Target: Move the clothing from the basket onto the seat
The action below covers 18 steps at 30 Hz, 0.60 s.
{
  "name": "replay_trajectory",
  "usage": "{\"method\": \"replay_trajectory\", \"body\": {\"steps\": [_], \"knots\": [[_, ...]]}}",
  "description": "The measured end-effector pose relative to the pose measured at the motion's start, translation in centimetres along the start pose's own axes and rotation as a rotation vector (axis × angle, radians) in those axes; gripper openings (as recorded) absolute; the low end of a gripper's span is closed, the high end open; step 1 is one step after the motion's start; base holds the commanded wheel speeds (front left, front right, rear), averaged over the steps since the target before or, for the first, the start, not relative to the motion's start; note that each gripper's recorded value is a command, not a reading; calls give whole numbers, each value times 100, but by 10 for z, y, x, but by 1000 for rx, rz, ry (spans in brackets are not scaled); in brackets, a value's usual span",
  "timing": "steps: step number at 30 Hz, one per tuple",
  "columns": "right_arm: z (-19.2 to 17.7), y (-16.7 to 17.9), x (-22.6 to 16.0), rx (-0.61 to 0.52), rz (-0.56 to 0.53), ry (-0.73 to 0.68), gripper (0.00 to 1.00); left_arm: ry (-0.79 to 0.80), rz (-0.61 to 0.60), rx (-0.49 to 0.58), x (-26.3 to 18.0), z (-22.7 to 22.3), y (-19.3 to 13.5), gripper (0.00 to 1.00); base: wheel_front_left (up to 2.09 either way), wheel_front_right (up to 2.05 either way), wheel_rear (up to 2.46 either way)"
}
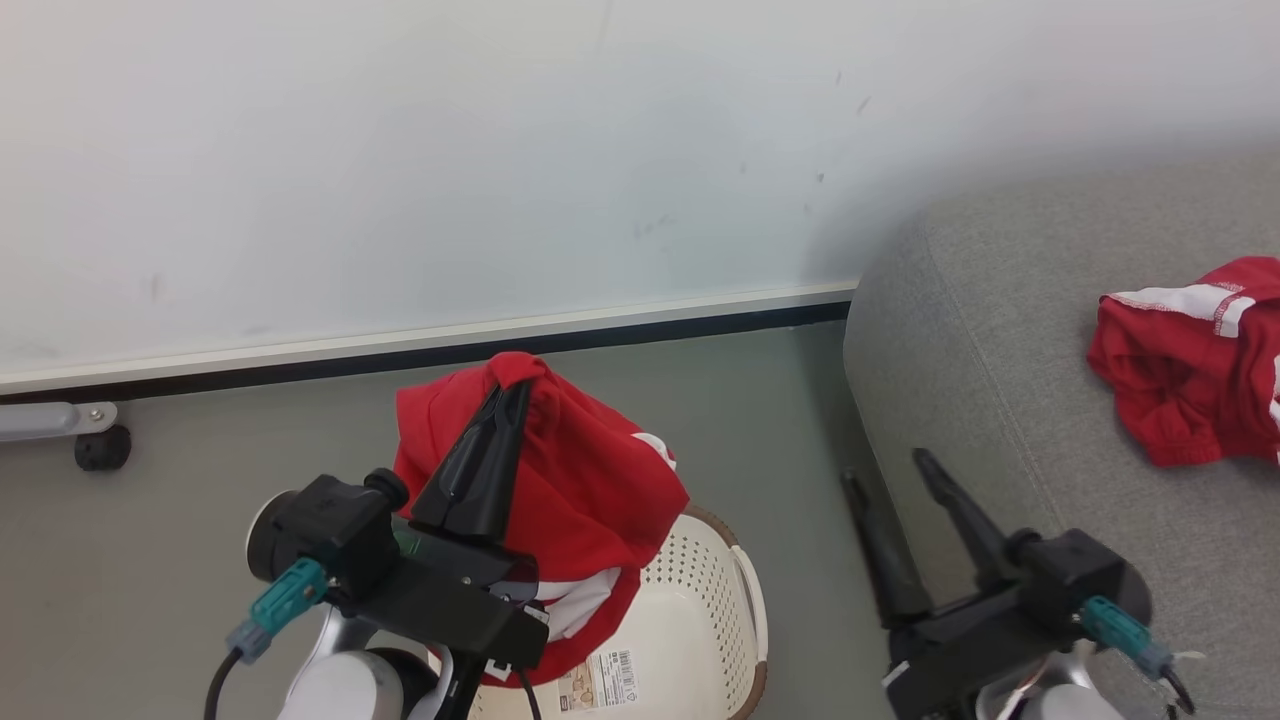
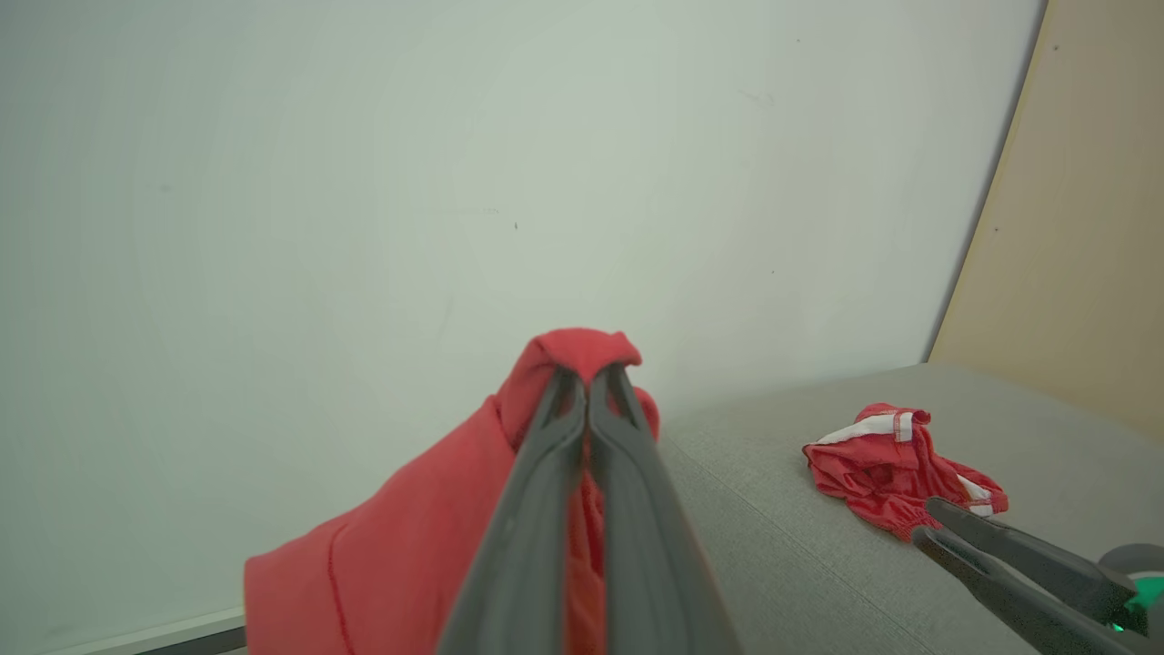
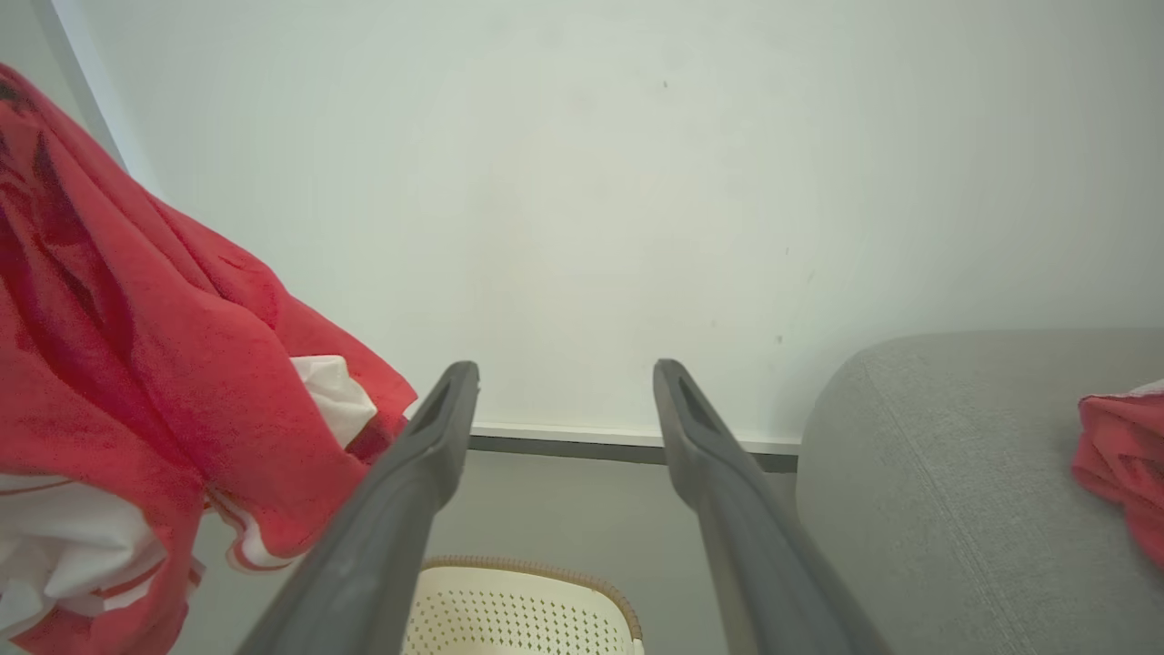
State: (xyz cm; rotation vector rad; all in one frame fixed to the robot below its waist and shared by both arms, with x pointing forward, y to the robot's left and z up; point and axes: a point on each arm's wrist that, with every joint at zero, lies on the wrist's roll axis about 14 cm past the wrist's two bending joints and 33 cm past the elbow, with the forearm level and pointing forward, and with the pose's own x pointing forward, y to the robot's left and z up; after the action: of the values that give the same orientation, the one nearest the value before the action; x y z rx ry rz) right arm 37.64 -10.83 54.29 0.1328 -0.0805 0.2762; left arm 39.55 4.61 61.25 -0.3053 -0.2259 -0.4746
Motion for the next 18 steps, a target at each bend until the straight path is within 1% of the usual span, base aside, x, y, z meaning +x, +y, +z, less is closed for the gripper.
{"method": "replay_trajectory", "body": {"steps": [4, 11, 12, 18], "knots": [[2, 26, 6, -1, 96, -1, 100, 8, -3, -1, 1, 0, -1, 0, 0, 0, 0], [10, 104, 14, 31, 347, -12, 100, 27, -4, -4, 1, -2, -1, 0, 0, 0, 0], [11, 121, 15, 37, 396, -8, 100, 33, -4, -4, 1, -3, -1, 0, 0, 0, 0], [5, 149, 16, 19, 501, 23, 100, 41, 5, -2, 1, -3, 2, 0, 0, 0, 0]]}}
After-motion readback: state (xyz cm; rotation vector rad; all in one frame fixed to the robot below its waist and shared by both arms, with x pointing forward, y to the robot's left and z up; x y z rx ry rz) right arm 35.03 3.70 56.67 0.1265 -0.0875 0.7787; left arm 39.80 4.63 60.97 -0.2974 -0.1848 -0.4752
